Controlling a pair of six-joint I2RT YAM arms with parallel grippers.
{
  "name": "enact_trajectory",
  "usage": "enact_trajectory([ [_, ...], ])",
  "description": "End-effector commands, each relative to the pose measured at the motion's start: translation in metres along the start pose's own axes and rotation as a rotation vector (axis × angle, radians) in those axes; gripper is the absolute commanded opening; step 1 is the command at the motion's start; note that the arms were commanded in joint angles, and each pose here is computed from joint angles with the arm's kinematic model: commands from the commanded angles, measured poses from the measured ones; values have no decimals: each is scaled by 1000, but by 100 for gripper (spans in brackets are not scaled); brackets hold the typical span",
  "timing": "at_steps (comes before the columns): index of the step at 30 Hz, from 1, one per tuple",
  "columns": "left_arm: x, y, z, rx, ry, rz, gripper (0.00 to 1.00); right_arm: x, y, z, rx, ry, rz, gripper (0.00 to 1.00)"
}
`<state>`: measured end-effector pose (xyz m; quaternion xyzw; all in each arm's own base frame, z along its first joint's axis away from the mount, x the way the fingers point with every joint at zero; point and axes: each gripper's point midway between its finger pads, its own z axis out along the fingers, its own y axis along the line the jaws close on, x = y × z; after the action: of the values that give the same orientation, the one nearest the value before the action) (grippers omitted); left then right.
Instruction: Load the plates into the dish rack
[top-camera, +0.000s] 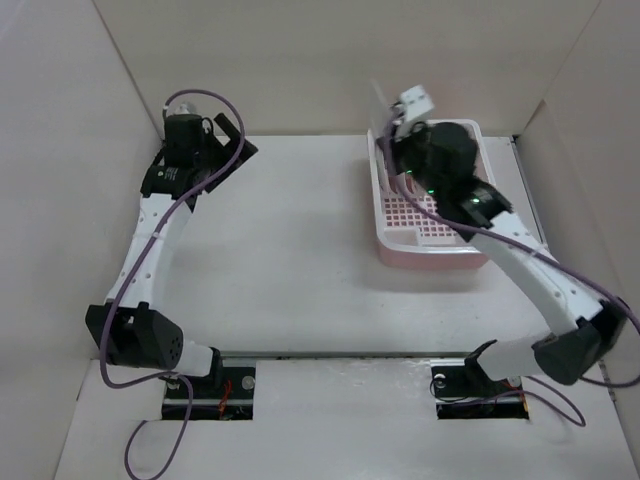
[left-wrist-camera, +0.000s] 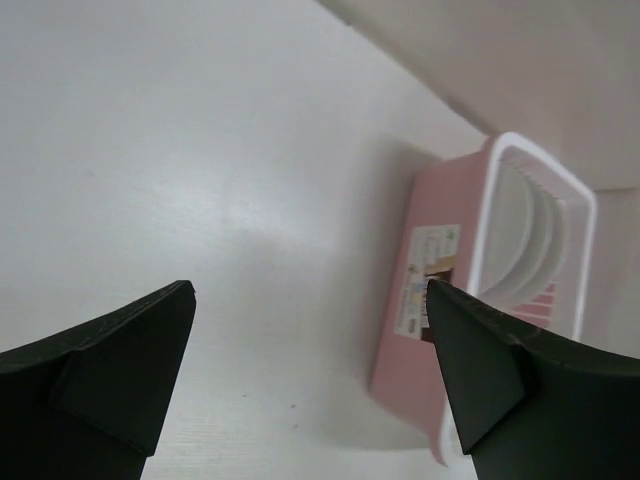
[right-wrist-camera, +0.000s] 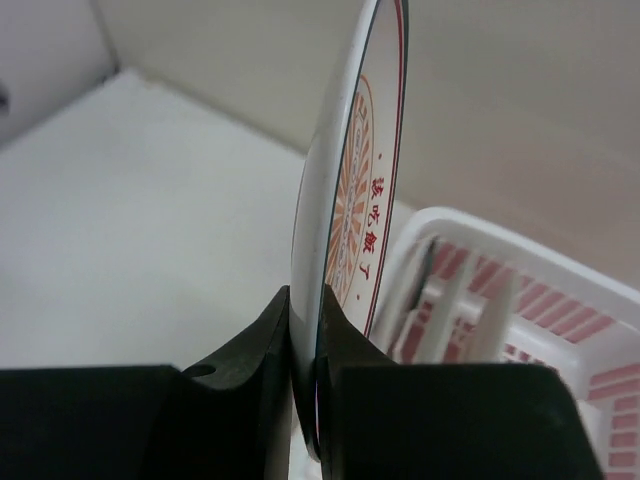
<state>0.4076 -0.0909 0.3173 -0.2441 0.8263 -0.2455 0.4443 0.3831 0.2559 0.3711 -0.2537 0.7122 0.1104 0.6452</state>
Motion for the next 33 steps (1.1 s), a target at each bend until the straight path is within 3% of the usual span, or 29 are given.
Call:
enact_trajectory([
  [1, 15, 40, 14, -101, 0, 33, 100, -48, -61, -36, 88, -196, 194, 0],
  [7, 43, 66, 35, -142, 62, 27, 100, -14, -148, -50, 150, -158, 219, 0],
  [14, 75, 83, 55, -147, 158, 16, 100, 41, -202, -27, 144, -58, 277, 0],
  [21, 76, 86, 56, -144, 161, 51, 100, 83, -225, -5, 214, 30, 294, 0],
  [33, 69, 88, 52, -170, 147, 81, 100, 148, -225, 18, 205, 179, 330, 0],
])
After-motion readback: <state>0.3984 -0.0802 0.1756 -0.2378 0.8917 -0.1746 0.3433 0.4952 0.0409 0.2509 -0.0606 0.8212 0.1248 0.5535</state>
